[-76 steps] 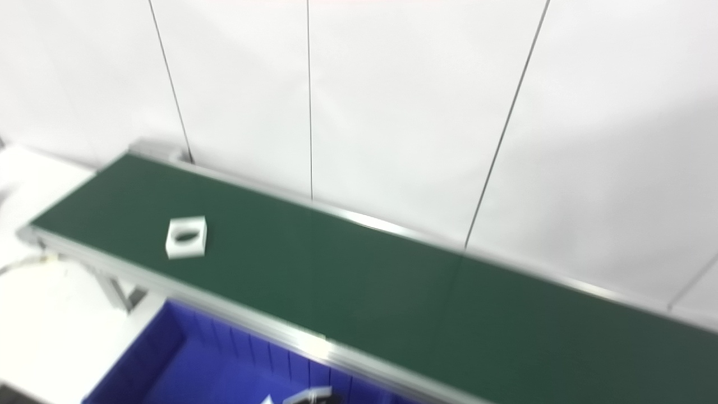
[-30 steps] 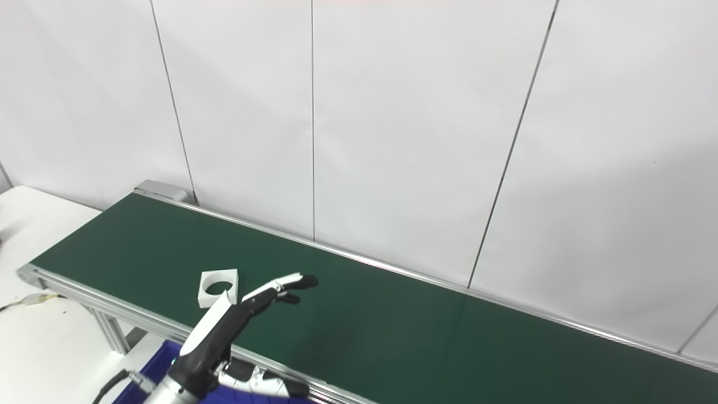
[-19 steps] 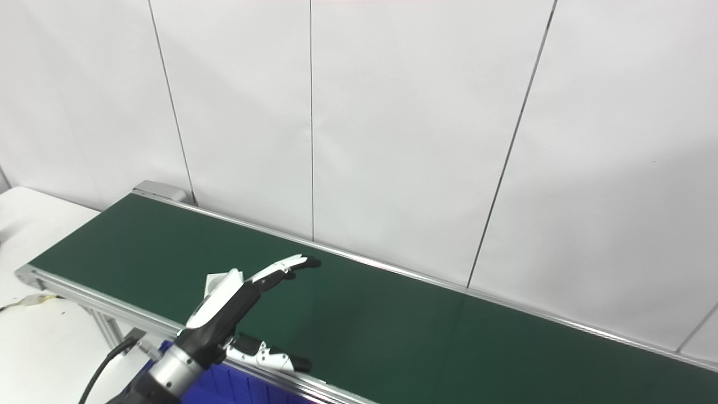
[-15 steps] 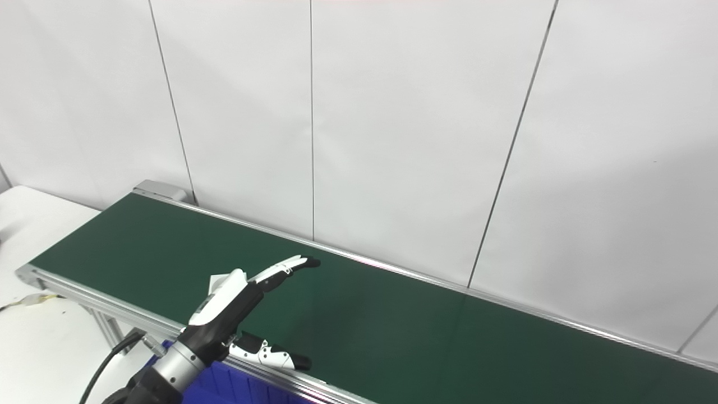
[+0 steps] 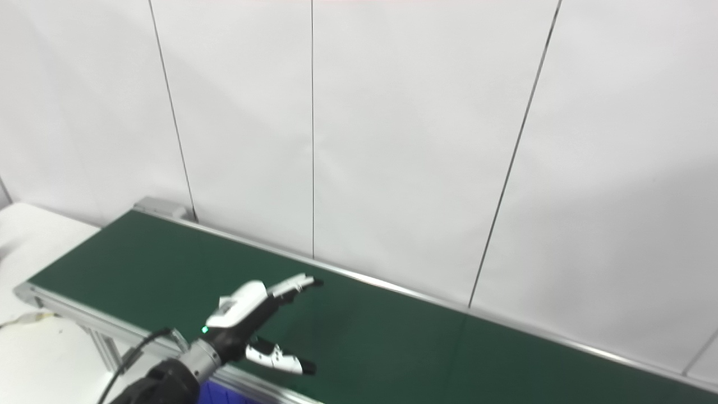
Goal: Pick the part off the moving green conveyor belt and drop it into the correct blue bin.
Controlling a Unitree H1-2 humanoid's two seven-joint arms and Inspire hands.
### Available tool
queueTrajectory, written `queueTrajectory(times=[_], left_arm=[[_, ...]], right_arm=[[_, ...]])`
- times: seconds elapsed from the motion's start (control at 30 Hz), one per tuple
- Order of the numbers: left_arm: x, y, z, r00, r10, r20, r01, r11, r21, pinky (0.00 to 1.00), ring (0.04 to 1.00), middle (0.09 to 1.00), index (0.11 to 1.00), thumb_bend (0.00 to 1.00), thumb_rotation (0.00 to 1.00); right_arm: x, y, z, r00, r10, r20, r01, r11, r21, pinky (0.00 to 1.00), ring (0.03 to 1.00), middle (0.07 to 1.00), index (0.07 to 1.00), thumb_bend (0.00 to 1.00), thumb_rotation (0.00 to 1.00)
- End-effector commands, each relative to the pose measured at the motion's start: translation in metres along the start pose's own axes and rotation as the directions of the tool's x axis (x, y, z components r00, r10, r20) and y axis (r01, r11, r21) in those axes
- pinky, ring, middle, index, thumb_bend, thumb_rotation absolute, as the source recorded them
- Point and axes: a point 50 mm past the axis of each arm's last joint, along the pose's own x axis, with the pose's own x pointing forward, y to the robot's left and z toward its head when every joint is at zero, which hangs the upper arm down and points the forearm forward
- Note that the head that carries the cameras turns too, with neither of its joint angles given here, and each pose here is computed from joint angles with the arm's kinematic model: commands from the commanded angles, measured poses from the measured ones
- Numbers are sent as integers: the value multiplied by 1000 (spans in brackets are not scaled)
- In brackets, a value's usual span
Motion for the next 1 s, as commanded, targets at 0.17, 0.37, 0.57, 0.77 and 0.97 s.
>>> queueTrajectory(times=[0.17,0.37,0.57,0.77,0.97], left_arm=[[32,25,-5,999,29,-20,-26,990,139,886,933,967,934,786,559],[51,31,-27,996,28,-81,-11,979,202,960,954,957,942,818,527],[58,35,-41,990,40,-134,-10,975,221,962,955,952,943,835,491],[59,41,-56,981,42,-188,1,975,221,957,955,955,943,837,416],[58,45,-68,969,36,-243,21,974,227,955,957,956,946,848,358]], right_arm=[[7,-2,10,997,-26,75,25,1000,8,760,829,859,853,834,0],[7,-1,11,997,-25,75,25,1000,2,753,821,855,851,835,0],[6,0,11,997,-25,77,24,1000,12,754,828,860,852,838,0],[5,0,12,997,-26,75,25,1000,17,752,827,857,849,840,0],[5,-1,12,997,-26,79,25,1000,11,748,821,852,845,838,0]])
